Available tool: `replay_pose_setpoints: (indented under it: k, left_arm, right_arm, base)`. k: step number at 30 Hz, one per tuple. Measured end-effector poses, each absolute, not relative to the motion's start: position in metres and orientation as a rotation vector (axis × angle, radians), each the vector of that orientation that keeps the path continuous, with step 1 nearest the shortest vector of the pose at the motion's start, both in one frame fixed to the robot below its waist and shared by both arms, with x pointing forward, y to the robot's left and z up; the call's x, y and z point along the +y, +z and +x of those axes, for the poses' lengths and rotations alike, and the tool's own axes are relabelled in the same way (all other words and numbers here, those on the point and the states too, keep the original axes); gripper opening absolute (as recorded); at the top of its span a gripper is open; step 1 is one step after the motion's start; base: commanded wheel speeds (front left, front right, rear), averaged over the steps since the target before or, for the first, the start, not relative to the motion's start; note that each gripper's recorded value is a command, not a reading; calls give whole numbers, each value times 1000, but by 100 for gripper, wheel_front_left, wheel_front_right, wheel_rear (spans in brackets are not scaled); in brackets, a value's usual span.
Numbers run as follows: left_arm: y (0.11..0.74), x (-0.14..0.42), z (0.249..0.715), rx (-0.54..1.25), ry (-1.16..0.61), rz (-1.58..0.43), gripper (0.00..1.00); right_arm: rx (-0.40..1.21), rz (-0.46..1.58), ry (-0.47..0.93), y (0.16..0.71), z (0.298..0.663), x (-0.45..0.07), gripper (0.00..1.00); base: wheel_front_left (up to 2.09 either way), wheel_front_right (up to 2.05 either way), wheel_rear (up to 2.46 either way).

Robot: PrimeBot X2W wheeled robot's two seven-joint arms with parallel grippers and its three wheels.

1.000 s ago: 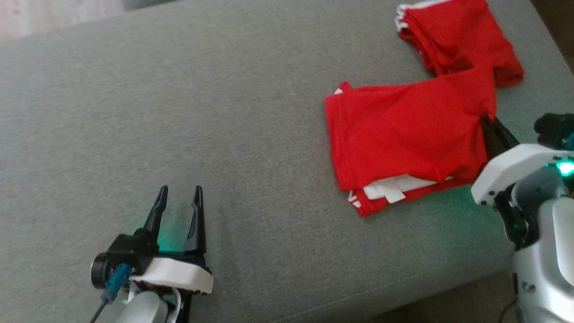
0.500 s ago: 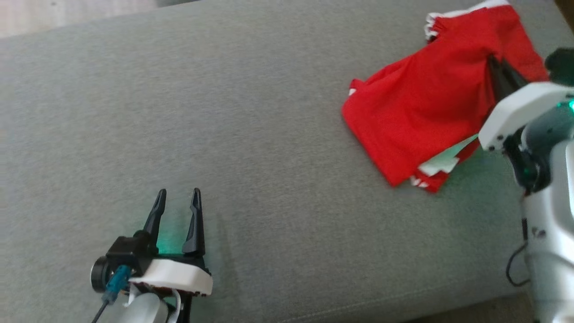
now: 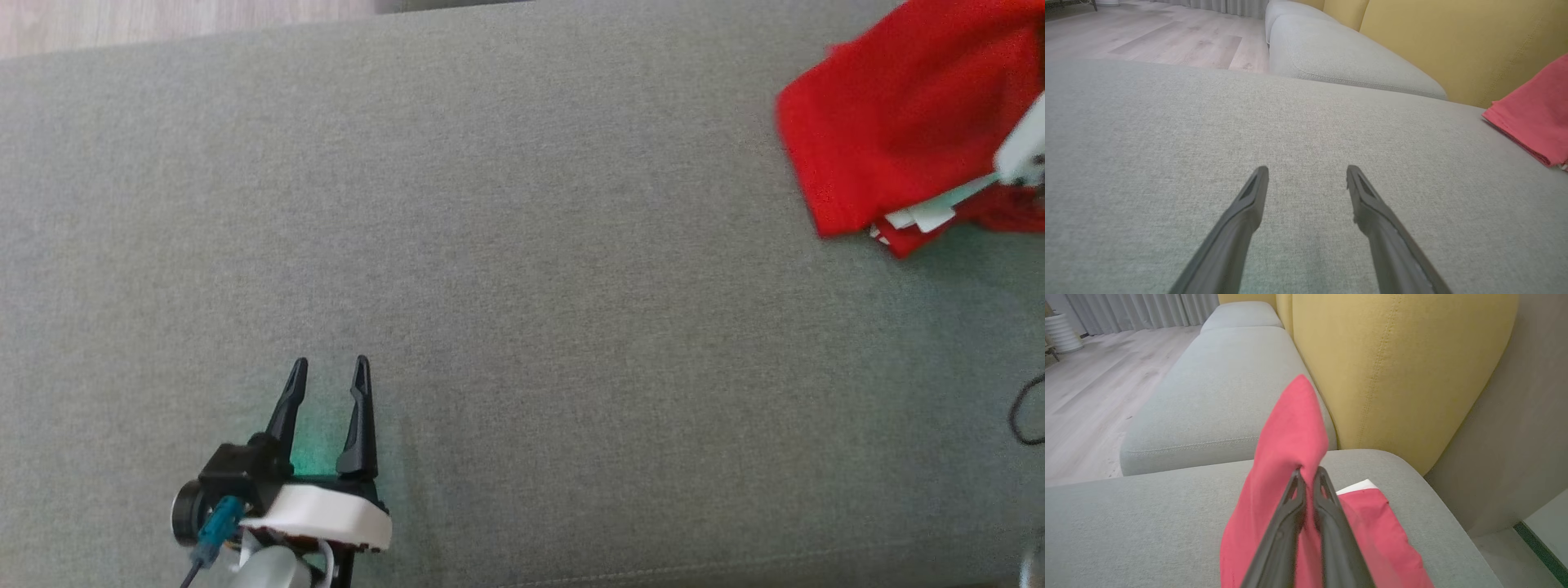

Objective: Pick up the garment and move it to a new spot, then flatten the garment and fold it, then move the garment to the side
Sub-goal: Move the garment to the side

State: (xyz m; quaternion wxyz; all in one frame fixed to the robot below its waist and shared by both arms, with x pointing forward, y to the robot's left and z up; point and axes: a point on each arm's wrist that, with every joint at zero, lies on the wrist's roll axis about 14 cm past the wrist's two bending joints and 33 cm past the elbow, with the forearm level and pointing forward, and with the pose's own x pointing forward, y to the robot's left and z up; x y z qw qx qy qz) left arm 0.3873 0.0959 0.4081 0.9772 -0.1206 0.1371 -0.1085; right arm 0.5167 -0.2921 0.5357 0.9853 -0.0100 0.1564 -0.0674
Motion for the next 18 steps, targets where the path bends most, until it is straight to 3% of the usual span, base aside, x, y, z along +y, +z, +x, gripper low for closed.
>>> replay_pose_setpoints:
  k: [18]
  left_arm:
    - [387, 110, 391, 330, -176, -239, 100]
  right_arm:
    - [325, -165, -338, 531, 532, -370, 0]
  base:
    - [0, 0, 0]
